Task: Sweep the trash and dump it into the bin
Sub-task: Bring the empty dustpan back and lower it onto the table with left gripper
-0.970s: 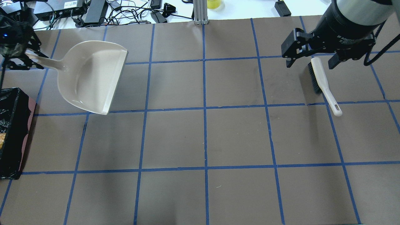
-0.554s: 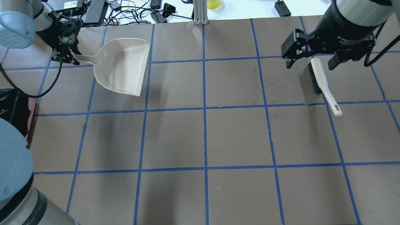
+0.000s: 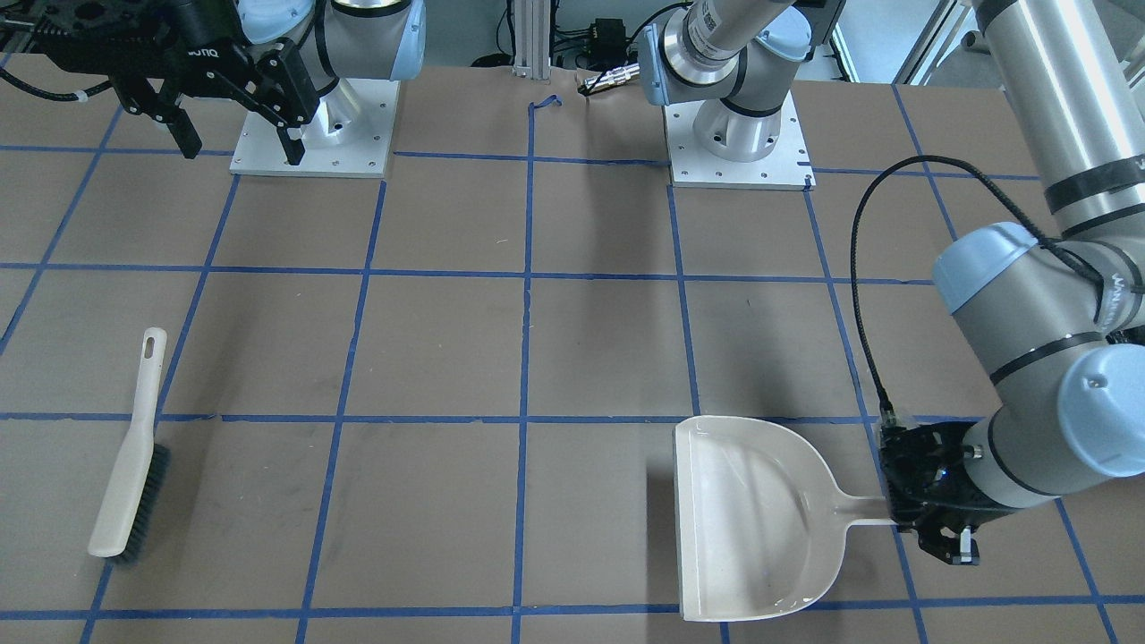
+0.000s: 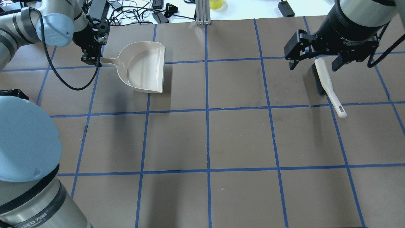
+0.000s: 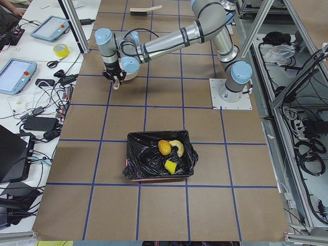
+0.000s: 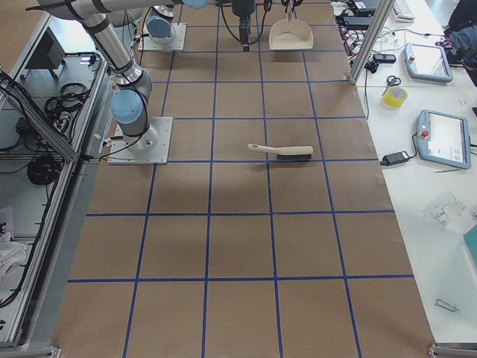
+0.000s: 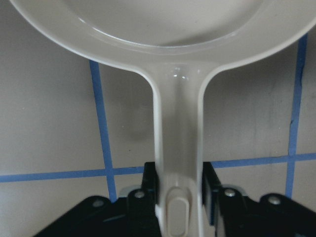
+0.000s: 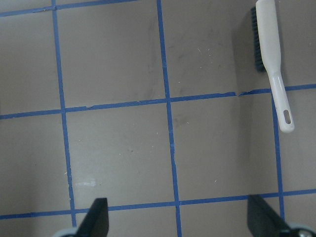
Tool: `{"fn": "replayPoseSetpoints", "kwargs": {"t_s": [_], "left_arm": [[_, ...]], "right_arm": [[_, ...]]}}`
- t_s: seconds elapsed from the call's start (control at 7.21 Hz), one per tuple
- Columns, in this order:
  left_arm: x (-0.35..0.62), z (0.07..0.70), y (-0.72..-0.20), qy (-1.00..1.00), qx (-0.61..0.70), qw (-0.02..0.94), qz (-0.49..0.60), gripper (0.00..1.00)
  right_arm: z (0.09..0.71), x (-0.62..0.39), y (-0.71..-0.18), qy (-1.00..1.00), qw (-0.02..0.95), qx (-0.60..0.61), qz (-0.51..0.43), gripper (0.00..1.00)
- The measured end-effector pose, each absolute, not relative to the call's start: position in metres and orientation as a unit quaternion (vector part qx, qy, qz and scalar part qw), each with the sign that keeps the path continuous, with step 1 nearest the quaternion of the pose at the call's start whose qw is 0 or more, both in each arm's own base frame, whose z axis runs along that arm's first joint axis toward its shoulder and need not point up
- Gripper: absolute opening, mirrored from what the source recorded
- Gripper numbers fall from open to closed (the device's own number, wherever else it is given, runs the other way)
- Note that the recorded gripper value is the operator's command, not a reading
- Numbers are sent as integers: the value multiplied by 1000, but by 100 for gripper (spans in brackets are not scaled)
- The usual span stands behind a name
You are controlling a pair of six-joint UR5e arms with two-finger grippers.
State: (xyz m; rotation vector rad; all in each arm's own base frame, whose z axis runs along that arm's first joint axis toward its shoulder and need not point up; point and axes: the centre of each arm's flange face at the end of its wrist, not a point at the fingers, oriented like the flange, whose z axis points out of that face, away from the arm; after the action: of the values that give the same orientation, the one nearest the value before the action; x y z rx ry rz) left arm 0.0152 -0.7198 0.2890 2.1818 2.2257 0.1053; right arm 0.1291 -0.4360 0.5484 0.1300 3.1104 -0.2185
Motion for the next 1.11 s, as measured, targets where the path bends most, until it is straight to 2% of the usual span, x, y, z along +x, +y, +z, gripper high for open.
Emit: {"fn": "replayPoseSetpoints", "kwargs": {"t_s": [0.83,0.97,1.11], "left_arm": [[4,242,-697,706,707,0,40,0],[3,241,-694,702,711,1,39,16],[3,240,-694,701,712,1,38,67]], "right_arm": [[548,129,-436,997,10,42,-69,100],[548,129,-436,997,10,42,-69,100],[548,129,-436,997,10,42,-69,100]]}}
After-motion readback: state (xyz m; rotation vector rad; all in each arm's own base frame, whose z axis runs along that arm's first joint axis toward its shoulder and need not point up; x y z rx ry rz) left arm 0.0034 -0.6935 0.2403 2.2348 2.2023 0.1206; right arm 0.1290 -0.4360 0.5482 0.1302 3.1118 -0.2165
